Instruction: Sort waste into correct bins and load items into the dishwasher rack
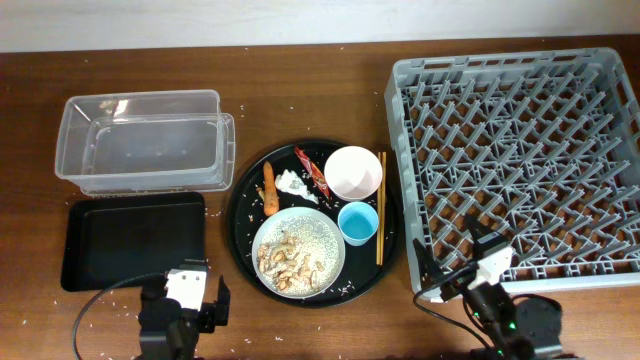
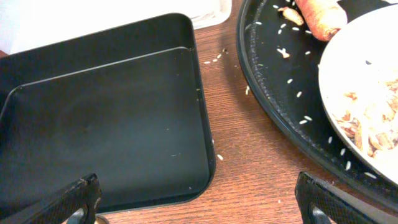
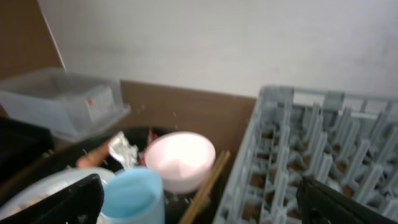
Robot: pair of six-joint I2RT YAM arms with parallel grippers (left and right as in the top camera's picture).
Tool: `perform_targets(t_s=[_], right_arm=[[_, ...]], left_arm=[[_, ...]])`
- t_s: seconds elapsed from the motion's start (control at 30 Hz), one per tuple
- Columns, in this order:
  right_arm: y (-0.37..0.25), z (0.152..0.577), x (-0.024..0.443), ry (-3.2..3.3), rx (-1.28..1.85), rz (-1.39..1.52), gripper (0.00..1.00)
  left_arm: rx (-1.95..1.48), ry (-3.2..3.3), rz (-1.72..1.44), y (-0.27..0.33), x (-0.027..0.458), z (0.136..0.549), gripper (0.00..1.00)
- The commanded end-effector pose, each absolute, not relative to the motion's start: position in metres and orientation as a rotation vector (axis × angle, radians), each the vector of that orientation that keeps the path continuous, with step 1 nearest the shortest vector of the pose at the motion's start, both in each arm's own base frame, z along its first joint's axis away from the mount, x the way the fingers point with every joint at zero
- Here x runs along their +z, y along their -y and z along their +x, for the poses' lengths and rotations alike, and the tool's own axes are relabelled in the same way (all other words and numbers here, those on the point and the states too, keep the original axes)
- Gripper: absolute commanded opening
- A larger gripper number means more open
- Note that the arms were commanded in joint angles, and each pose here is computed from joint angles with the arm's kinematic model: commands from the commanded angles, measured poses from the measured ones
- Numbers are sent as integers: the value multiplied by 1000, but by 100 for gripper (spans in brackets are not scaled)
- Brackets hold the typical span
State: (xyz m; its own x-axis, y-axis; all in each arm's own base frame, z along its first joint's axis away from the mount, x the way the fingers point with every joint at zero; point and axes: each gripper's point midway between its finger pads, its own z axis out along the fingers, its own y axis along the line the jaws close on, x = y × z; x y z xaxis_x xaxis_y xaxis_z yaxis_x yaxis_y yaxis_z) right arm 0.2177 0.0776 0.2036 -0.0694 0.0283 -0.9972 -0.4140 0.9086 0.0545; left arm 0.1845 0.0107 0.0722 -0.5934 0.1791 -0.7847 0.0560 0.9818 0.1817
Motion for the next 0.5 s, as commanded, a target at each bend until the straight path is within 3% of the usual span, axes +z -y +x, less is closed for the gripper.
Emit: perform_targets(t_s=[0.0, 0.47], right_arm=[[-80, 209, 235, -1582, 410, -299, 98], [-110, 228, 278, -1751, 593, -409, 98]], left_arm=[[340, -2214, 92, -36, 72, 181, 99], [353, -2212, 85, -38, 73, 181, 99]])
